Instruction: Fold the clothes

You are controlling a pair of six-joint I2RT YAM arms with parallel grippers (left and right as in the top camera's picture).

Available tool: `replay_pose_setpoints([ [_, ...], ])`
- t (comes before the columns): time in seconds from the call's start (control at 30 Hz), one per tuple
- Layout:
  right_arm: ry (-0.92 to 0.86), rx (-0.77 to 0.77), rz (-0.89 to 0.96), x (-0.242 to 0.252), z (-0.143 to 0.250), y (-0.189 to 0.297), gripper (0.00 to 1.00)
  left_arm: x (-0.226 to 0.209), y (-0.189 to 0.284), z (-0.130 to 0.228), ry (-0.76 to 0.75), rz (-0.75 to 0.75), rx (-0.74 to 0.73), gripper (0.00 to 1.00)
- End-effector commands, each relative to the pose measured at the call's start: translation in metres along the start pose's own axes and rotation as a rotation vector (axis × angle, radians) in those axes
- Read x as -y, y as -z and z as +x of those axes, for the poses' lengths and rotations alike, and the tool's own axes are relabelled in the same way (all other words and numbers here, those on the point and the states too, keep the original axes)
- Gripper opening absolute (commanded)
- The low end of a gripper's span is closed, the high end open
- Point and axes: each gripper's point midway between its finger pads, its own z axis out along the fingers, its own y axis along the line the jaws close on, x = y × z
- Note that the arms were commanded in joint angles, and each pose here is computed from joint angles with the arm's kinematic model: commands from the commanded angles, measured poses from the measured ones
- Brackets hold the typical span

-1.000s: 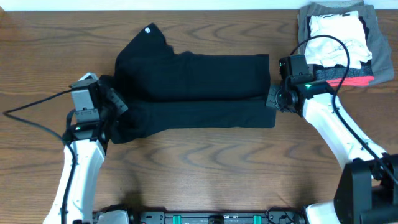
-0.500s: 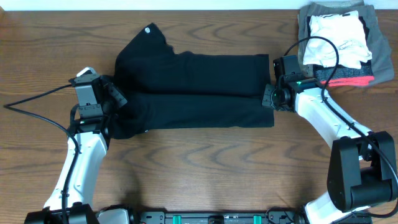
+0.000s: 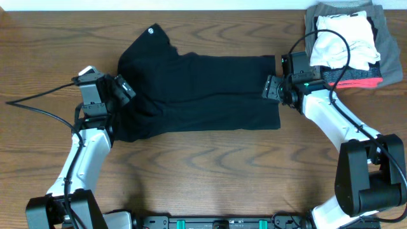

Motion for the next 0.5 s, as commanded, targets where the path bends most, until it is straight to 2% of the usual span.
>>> replay_pose_setpoints([
  [0.0, 0.014, 0.037, -0.009, -0.002, -0.013, 0.001, 0.77, 0.005, 0.004, -0.019, -0.069, 0.001, 0.05, 0.98],
  [0.27, 0.123, 0.027, -0.058, -0.02, -0.038, 0.025, 0.8, 0.022, 0.025, -0.054, -0.096, 0.01, 0.069, 0.98],
  [0.47, 0.214, 0.059, -0.066, -0.035, -0.076, 0.065, 0.86, 0.038, 0.047, -0.077, -0.171, 0.013, 0.032, 0.98],
])
